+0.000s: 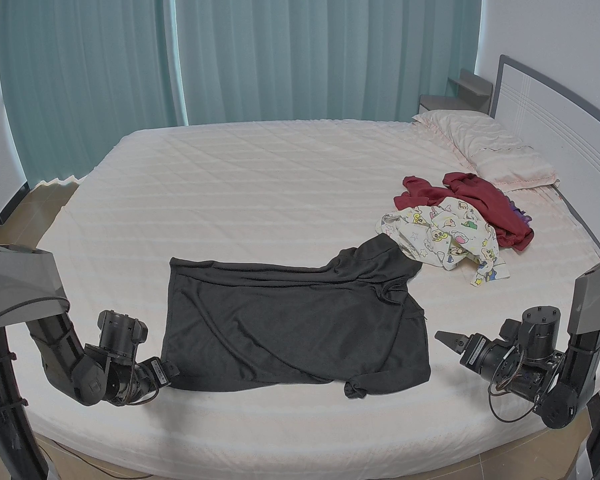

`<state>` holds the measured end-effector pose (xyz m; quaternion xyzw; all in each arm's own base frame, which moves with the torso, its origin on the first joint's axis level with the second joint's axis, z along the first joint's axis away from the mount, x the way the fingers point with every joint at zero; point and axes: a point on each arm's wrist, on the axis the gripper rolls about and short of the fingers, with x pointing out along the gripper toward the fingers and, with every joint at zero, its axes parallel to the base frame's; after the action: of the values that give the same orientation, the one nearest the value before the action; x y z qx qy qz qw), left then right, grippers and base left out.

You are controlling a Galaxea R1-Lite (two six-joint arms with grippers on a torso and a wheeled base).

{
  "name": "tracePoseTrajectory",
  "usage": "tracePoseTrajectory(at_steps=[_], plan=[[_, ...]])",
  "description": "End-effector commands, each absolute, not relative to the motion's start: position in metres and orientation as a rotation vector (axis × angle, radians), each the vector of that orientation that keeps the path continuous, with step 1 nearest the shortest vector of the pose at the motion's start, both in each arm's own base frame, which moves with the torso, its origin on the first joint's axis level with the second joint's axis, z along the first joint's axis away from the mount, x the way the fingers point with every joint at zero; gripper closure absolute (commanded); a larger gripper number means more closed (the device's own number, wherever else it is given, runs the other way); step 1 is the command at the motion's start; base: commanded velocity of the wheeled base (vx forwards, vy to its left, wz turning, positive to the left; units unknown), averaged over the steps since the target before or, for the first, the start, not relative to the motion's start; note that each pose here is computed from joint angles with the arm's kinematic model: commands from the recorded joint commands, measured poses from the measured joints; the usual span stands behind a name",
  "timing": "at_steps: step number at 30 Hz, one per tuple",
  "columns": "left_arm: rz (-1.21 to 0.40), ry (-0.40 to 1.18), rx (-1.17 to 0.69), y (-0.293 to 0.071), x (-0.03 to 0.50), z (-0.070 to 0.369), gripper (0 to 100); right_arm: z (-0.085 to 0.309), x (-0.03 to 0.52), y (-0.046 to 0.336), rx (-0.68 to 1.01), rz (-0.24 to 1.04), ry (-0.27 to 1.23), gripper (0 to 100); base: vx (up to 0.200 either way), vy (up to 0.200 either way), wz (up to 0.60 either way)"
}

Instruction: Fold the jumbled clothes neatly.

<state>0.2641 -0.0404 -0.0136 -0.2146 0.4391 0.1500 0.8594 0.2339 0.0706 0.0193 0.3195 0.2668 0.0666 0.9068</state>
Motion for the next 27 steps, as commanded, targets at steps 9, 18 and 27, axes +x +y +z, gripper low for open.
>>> tracePoseTrajectory(at_steps=[9, 18, 27], plan=[[0.008, 0.942, -0.643, -0.082, 0.287, 0.038, 0, 0.021, 0.235, 0.073, 0.681, 0.15, 0.539, 0, 0.0, 0.0, 0.0], [0.091, 1.028, -0.515, -0.085, 0.256, 0.008, 0, 0.023, 0.236, 0.073, 0.683, 0.151, 0.53, 0, 0.0, 0.0, 0.0], [0.054, 0.968, -0.551, -0.074, 0.209, 0.053, 0, 0.021, 0.239, 0.075, 0.683, 0.156, 0.53, 0, 0.0, 0.0, 0.0]])
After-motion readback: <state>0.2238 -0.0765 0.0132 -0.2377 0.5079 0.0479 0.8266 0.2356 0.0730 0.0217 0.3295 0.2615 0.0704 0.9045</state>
